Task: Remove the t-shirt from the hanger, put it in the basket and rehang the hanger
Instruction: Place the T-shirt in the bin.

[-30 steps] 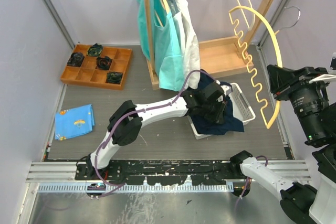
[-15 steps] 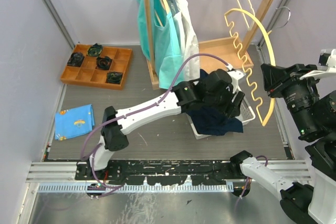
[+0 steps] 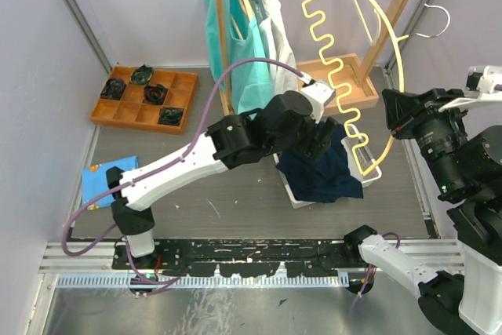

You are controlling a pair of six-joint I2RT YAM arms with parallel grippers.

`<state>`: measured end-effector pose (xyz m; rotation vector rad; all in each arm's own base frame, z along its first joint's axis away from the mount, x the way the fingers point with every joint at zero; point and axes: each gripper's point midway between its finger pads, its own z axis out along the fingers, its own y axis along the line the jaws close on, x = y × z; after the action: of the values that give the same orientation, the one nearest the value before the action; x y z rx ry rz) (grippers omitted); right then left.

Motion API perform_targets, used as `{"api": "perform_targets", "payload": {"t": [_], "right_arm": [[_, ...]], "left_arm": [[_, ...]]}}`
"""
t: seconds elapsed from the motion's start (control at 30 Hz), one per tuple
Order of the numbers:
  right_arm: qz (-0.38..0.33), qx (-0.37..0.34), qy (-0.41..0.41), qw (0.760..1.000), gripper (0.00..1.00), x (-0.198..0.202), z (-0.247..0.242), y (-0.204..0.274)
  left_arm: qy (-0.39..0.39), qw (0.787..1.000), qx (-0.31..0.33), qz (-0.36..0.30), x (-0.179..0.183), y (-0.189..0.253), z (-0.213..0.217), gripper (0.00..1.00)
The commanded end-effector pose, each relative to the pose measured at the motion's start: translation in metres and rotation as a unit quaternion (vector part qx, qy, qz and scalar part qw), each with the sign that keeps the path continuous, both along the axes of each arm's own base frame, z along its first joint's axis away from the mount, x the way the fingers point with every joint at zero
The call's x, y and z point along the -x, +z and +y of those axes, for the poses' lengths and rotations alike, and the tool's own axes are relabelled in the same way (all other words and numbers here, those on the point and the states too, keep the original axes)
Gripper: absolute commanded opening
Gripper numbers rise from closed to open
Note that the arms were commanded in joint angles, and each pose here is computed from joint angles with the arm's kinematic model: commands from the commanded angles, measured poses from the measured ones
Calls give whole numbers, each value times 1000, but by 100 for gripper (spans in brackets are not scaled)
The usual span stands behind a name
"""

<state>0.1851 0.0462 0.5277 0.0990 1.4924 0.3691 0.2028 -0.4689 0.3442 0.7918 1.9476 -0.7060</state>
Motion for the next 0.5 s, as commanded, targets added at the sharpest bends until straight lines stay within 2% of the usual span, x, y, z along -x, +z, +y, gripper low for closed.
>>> {"api": "perform_targets", "payload": {"t": [0.0, 0.23, 0.47], "right_arm": [[-1, 7, -4, 1000, 1, -18, 7, 4], [-65, -40, -14, 997, 1, -16, 2, 33], [-57, -35, -26, 997, 1, -19, -1, 31]], "left_arm": [[63, 996, 33, -52, -14, 47, 39, 80], [78, 996, 25, -44, -9, 33, 61, 82], [86, 995, 26, -45, -10, 34, 67, 82]]}}
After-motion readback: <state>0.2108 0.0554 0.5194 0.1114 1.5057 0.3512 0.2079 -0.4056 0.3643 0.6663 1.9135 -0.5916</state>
